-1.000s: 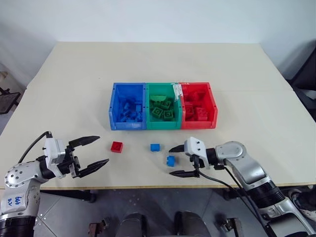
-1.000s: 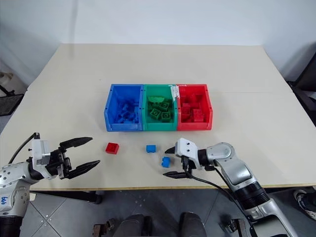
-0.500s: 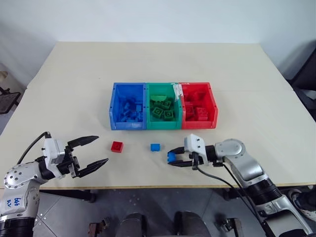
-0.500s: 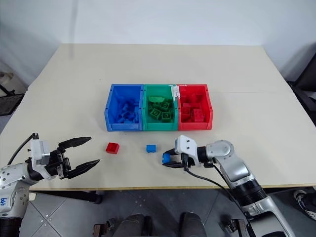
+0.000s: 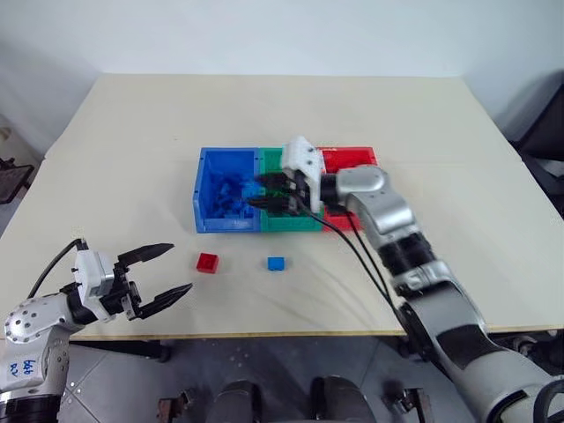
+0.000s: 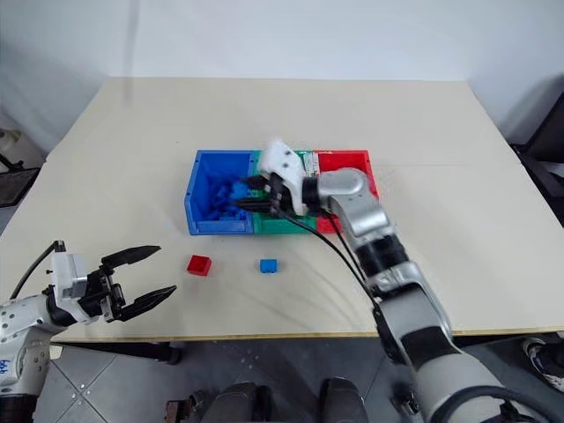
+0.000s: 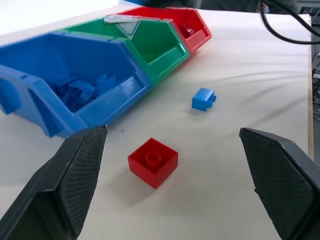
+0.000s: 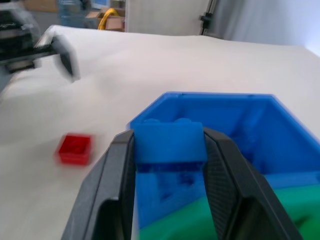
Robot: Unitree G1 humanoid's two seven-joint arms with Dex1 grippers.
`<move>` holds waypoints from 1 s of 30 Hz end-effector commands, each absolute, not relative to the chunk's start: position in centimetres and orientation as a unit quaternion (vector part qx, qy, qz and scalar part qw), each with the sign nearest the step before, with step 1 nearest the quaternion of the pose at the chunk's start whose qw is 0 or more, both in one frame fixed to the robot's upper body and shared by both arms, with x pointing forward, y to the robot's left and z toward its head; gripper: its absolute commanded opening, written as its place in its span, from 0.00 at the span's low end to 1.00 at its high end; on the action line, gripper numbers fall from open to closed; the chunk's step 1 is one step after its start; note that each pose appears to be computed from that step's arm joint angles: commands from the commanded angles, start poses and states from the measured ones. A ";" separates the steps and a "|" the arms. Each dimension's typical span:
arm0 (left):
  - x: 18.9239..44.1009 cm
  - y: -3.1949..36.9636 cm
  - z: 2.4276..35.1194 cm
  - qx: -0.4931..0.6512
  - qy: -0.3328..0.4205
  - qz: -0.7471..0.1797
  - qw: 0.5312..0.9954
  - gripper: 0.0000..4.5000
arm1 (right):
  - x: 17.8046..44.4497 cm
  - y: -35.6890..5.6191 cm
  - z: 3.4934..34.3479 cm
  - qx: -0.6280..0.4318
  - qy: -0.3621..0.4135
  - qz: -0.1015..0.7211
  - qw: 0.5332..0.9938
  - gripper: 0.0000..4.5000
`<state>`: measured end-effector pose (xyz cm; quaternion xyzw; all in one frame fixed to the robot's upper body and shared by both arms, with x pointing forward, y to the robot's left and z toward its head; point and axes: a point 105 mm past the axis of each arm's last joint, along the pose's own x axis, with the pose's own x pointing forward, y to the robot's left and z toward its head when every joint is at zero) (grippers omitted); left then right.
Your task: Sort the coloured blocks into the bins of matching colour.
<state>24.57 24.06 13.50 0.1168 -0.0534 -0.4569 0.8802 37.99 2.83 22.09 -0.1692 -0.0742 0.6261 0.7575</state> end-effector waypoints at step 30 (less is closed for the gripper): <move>25.1 23.5 14.4 0.123 -0.080 -0.463 0.874 1.00 | 33.2 -7.6 18.9 -0.177 -0.065 0.688 0.700 1.00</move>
